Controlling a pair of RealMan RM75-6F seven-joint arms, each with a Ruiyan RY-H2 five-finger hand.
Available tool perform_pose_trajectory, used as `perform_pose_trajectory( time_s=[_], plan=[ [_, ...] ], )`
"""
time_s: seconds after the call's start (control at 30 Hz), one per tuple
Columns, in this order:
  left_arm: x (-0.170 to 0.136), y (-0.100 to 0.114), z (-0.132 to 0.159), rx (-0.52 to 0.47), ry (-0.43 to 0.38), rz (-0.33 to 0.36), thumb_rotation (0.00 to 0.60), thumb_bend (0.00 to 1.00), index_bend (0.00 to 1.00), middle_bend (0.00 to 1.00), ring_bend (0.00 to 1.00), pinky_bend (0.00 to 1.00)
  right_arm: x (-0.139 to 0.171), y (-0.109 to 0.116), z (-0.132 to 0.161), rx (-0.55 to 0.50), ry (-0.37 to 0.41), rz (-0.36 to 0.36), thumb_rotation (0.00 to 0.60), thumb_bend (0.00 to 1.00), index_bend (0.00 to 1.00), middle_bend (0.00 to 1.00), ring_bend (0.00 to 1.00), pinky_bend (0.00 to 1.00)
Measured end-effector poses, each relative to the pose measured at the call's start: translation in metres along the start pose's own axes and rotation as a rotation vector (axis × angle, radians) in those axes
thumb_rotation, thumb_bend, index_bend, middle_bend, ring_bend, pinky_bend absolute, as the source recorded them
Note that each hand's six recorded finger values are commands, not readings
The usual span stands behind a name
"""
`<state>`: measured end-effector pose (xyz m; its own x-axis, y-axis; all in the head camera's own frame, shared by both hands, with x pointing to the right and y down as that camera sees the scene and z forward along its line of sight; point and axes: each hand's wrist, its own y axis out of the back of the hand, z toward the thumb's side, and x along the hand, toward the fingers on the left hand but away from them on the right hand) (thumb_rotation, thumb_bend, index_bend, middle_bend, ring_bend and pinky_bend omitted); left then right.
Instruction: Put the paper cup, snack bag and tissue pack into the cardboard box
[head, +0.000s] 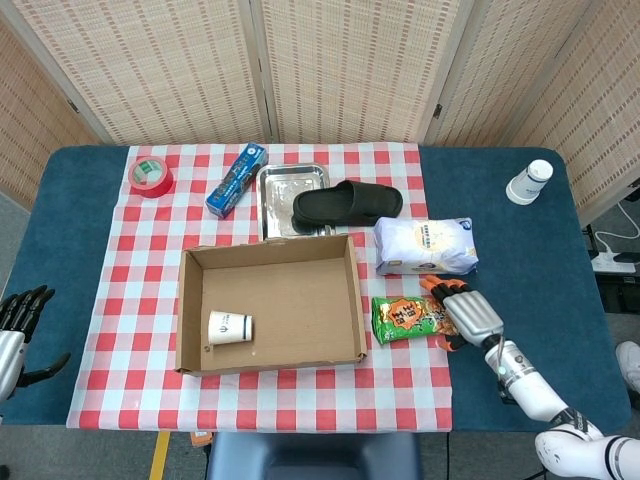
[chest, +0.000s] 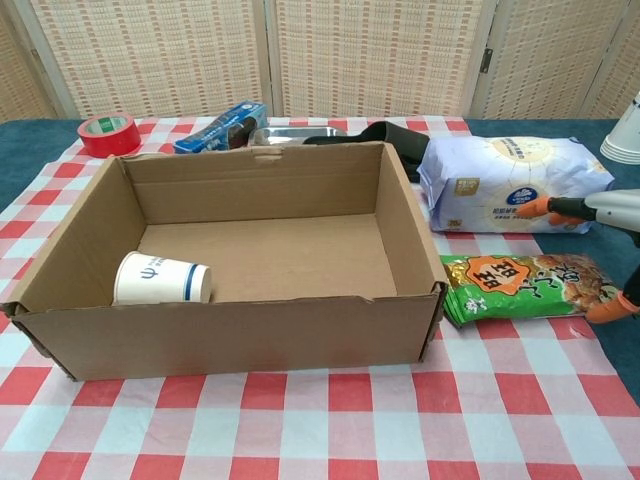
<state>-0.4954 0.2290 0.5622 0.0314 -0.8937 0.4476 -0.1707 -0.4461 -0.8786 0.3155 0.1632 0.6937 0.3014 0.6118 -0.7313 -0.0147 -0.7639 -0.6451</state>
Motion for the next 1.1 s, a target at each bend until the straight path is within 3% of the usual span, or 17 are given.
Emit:
perform_pose_trajectory(
  time_s=[0.53, 1.1],
  plan=[
    [0.001, 0.001, -0.003, -0.01, 0.007, 0.0, 0.6, 0.22, 0.0, 0.0, 0.0, 0.0, -0.021, -0.012, 0.006, 0.001, -0.004, 0.041, 0.6, 0.0, 0.16, 0.02, 0.0, 0.16],
    [0.001, 0.002, -0.004, -0.014, 0.01, 0.0, 0.6, 0.22, 0.0, 0.0, 0.0, 0.0, -0.032, -0.015, 0.005, -0.001, -0.016, 0.037, 0.6, 0.0, 0.21, 0.04, 0.0, 0.18]
  ],
)
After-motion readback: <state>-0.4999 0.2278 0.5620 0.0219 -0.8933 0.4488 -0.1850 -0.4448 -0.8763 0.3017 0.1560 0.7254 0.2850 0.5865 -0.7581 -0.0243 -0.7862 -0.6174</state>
